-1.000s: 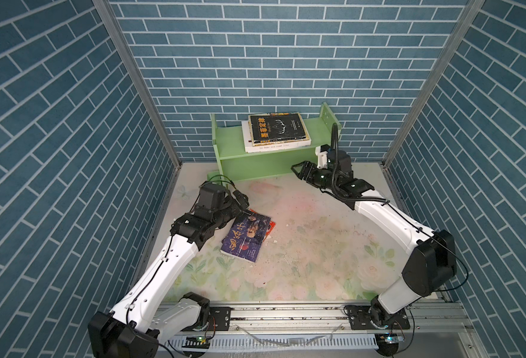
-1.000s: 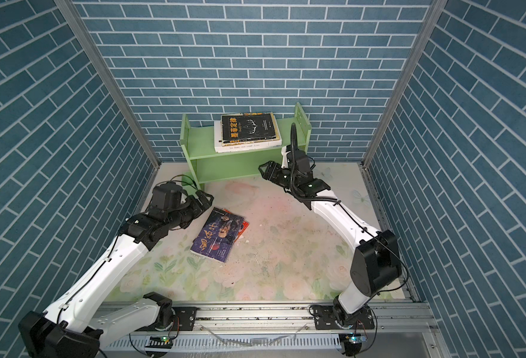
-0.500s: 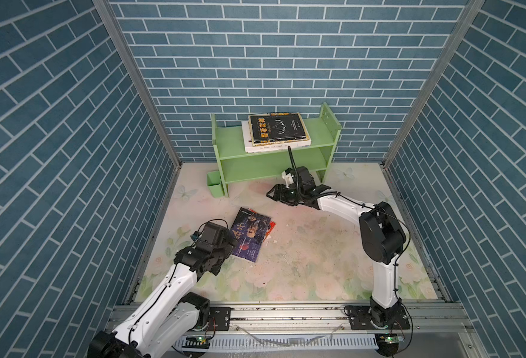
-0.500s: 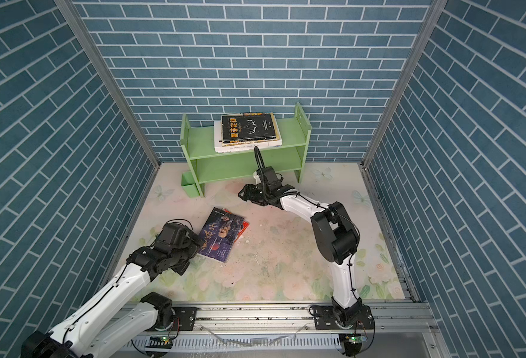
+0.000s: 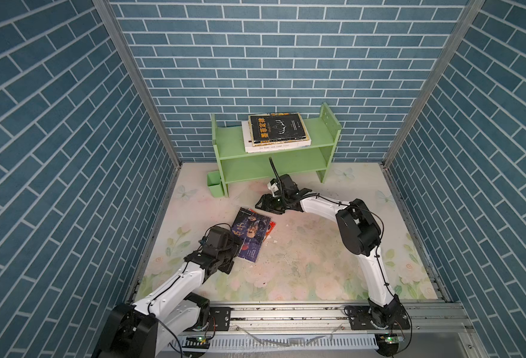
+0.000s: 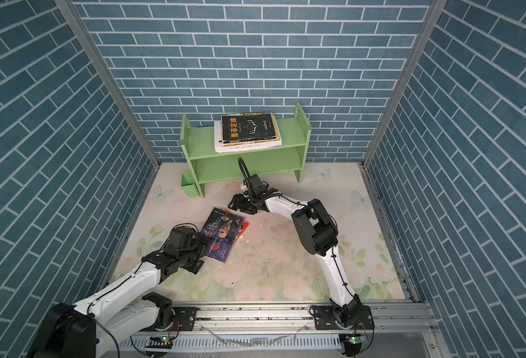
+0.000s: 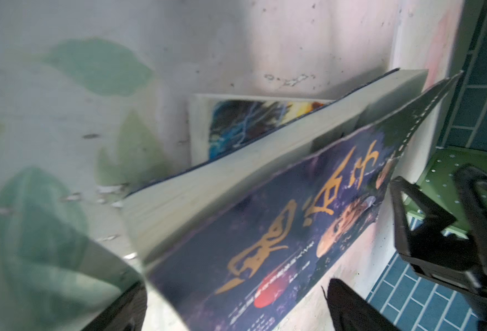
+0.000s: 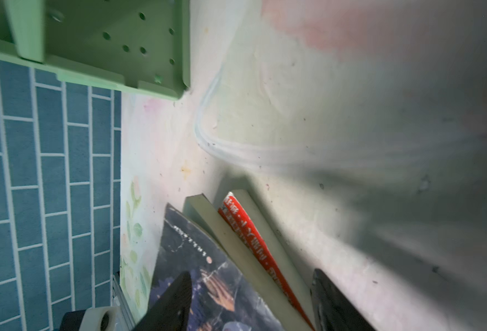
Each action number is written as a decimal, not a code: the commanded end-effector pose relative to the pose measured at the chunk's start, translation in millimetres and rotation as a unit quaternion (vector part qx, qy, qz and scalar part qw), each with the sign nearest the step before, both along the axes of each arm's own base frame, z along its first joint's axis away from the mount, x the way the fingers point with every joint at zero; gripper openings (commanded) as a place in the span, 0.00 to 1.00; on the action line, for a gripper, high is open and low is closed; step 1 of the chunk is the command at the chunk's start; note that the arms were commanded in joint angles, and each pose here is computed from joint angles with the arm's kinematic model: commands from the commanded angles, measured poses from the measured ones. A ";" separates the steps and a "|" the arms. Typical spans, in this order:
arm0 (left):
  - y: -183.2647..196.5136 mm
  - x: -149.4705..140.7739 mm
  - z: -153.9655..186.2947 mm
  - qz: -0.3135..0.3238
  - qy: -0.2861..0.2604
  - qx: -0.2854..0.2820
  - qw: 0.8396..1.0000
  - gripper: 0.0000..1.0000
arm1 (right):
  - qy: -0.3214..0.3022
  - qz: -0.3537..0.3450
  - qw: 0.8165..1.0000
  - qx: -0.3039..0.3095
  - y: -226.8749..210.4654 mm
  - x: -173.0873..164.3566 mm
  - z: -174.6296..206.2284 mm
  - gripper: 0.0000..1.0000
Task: Stacking books/files
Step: Pick up the book from the book.
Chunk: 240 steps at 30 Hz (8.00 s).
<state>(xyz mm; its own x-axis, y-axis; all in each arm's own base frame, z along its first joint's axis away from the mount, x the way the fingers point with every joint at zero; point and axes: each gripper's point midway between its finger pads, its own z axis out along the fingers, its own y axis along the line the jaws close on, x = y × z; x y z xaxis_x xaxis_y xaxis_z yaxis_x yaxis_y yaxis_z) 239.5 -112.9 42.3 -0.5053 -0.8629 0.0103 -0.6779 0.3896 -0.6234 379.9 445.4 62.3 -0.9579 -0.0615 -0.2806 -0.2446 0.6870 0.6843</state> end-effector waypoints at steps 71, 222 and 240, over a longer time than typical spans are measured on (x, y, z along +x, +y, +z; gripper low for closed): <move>-43.8 33.7 171.9 -0.215 -0.191 0.032 0.957 0.05 | -0.153 -0.100 0.980 0.077 -80.2 24.7 212.2 0.87; -175.1 209.9 416.2 -0.320 -0.463 -0.120 0.818 0.10 | -0.251 -0.211 0.863 0.384 -183.7 73.2 416.9 0.20; -127.9 243.3 426.3 -0.316 -0.459 -0.052 0.829 0.00 | -0.217 -0.316 0.894 0.232 -227.0 94.0 359.4 0.71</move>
<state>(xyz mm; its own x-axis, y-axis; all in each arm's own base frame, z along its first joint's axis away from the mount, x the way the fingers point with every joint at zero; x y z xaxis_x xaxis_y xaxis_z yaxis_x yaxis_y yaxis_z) 485.2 -247.5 448.2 -0.7402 -0.4542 -0.4957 0.3398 0.3835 -0.8588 477.6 232.7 421.3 -0.5903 0.6647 -0.4579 -0.2403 0.3968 0.8859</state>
